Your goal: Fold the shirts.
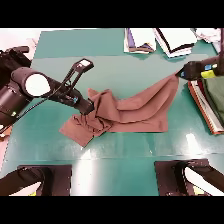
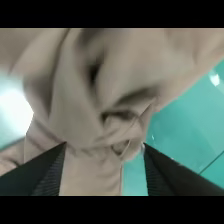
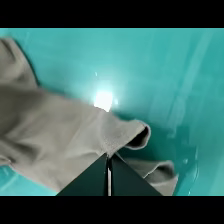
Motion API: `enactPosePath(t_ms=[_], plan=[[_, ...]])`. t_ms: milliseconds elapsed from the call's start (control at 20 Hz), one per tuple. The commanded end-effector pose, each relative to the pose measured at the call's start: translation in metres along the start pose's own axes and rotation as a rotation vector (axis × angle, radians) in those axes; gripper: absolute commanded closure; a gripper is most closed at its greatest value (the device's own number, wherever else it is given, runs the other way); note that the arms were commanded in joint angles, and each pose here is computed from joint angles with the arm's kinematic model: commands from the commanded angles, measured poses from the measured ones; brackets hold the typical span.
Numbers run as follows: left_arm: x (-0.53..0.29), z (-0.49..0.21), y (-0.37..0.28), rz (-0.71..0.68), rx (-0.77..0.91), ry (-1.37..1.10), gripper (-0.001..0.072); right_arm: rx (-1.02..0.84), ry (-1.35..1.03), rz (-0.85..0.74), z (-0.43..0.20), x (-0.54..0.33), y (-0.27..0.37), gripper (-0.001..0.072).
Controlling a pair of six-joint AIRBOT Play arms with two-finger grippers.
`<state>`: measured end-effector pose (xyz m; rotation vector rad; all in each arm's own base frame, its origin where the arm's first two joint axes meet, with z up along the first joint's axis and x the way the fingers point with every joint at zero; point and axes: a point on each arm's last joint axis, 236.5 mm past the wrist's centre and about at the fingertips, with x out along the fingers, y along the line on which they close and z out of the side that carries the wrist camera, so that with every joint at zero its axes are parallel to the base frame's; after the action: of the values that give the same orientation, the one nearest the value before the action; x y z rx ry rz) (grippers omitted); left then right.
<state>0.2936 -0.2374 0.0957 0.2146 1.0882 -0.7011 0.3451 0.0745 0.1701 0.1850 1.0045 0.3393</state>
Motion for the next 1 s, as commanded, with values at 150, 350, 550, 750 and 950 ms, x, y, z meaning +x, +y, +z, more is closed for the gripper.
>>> enactPosePath(t_ms=[150, 350, 550, 750, 950], plan=[[-0.046, -0.007, 0.112, 0.187, -0.302, -0.125, 0.0149, 0.022, 0.018, -0.012, -0.009, 0.016, -0.009, 0.0698], [0.010, -0.012, 0.128, 0.069, -0.460, -0.095, 0.0150, 0.023, -0.001, -0.008, -0.004, 0.016, -0.008, 0.0698], [0.083, -0.011, 0.092, -0.229, -0.565, 0.014, 0.0148, 0.017, 0.001, -0.005, -0.005, 0.017, -0.006, 0.0698], [0.130, -0.015, 0.077, -0.390, -0.651, 0.074, 0.0147, -0.015, 0.008, 0.011, -0.006, 0.020, 0.006, 0.0698], [0.151, -0.027, 0.074, -0.431, -0.692, 0.130, 0.0148, -0.031, -0.007, 0.015, -0.003, 0.022, 0.012, 0.0698]])
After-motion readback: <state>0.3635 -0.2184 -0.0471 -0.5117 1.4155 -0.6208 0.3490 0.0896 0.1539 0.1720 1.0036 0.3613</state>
